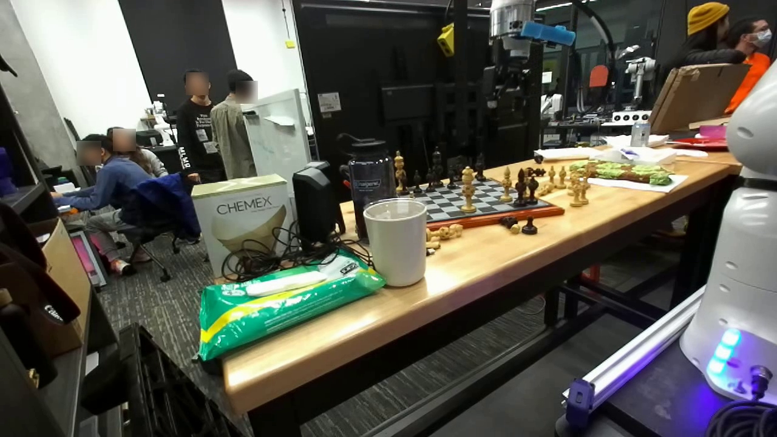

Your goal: Move one black chess piece on the board to the left.

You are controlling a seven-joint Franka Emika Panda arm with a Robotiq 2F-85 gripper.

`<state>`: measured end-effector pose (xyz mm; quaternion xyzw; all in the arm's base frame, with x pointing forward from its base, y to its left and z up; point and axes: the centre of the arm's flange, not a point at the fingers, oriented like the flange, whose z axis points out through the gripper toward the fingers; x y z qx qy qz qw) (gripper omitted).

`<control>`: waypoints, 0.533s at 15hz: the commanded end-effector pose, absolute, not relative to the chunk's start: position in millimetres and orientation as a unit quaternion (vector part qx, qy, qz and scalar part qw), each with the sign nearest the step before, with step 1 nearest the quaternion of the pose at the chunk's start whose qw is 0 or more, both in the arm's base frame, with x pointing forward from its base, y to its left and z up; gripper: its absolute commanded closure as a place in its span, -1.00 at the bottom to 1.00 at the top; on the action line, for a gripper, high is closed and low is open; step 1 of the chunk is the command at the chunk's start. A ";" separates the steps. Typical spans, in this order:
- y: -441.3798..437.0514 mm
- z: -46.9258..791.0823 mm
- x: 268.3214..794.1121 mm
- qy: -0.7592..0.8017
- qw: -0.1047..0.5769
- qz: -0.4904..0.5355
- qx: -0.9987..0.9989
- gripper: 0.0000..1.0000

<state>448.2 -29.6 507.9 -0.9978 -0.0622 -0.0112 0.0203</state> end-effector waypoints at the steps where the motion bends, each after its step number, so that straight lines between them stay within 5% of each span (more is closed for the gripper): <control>1: -42.4 517.1 488.3 -0.066 0.014 -0.026 -0.997 -1.00; 8: -37.3 503.1 473.9 -0.060 0.017 -0.016 -0.998 -1.00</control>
